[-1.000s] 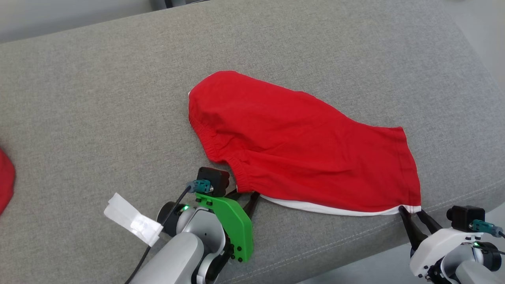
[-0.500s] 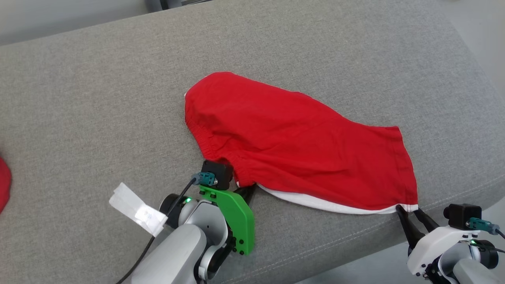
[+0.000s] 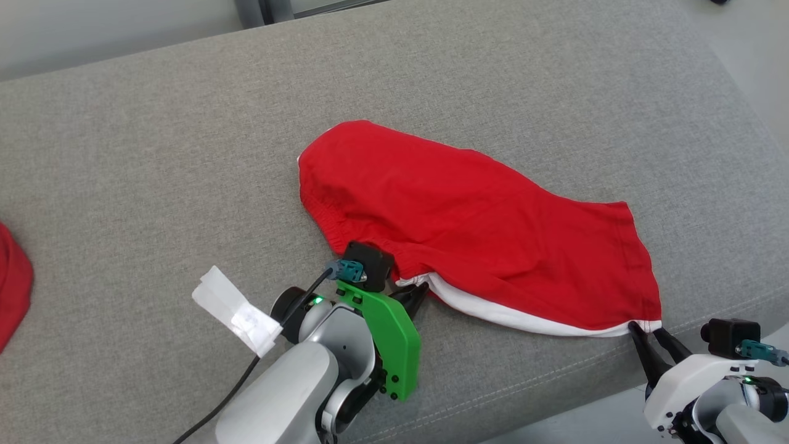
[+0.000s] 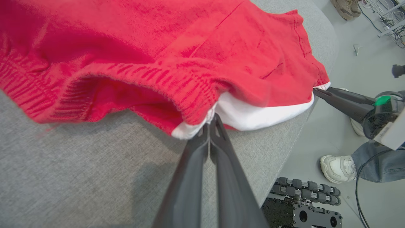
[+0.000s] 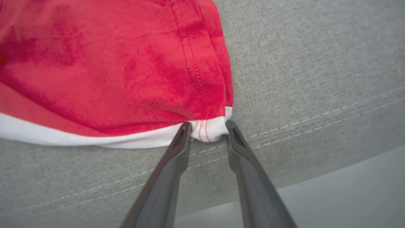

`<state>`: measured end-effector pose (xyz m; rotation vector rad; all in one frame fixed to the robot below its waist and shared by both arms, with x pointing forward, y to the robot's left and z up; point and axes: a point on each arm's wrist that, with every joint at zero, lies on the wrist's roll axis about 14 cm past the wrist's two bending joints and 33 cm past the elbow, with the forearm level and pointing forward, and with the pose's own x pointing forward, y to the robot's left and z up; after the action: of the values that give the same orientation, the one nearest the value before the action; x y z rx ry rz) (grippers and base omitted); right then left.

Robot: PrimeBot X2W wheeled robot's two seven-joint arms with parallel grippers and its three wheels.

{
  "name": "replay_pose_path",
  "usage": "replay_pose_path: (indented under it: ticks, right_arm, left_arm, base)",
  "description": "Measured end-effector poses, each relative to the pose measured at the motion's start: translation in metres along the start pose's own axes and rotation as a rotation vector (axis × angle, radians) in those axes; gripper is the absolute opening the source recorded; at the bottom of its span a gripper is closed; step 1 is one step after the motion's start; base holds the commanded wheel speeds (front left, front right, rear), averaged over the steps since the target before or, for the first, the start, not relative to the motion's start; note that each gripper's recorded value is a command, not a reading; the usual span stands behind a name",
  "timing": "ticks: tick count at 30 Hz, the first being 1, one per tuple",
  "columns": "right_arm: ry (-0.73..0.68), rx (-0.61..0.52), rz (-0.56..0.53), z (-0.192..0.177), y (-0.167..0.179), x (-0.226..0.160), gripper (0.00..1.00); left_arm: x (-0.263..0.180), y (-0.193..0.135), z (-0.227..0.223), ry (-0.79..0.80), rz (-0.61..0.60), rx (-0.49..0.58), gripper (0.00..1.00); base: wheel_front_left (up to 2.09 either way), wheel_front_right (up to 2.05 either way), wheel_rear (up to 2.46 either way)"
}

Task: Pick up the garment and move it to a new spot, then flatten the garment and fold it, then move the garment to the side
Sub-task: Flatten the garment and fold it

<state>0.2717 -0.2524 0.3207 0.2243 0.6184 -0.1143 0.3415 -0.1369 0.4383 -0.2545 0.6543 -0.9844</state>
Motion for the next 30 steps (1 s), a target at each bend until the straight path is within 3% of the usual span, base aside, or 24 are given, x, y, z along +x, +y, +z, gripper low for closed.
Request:
replay_pose_path:
  ticks: [5,7,9,12,21,26,30]
  right_arm:
    - [-0.019,-0.024,0.027,0.009,0.004,0.004,0.44]
    - [-0.036,-0.037,0.049,0.017,0.010,0.007,0.33]
    - [-0.069,-0.039,0.086,0.028,0.021,0.012,0.15]
    - [-0.110,-0.036,0.145,0.043,0.041,0.016,0.00]
    - [-0.231,-0.023,0.284,0.086,0.076,0.010,0.00]
    - [-0.379,0.000,0.383,0.141,0.100,0.000,0.00]
    - [-0.475,0.039,0.482,0.179,0.121,-0.020,0.00]
  left_arm:
    - [-0.006,-0.010,0.017,-0.049,-0.027,0.008,0.00]
    - [-0.010,-0.011,0.024,-0.072,-0.030,0.010,0.00]
    - [-0.014,-0.010,0.033,-0.102,-0.027,0.013,0.00]
    - [-0.023,-0.002,0.045,-0.144,0.000,0.016,0.00]
    - [-0.058,0.021,0.082,-0.301,0.071,-0.027,0.00]
    - [-0.086,0.034,0.114,-0.412,0.102,-0.010,0.00]
    - [-0.107,0.020,0.137,-0.491,0.064,0.010,0.00]
  base:
    - [0.00,0.00,0.00]
    - [0.00,0.00,0.00]
    - [0.00,0.00,0.00]
    - [0.00,0.00,0.00]
    - [0.00,0.00,0.00]
    - [0.00,0.00,0.00]
    - [0.00,0.00,0.00]
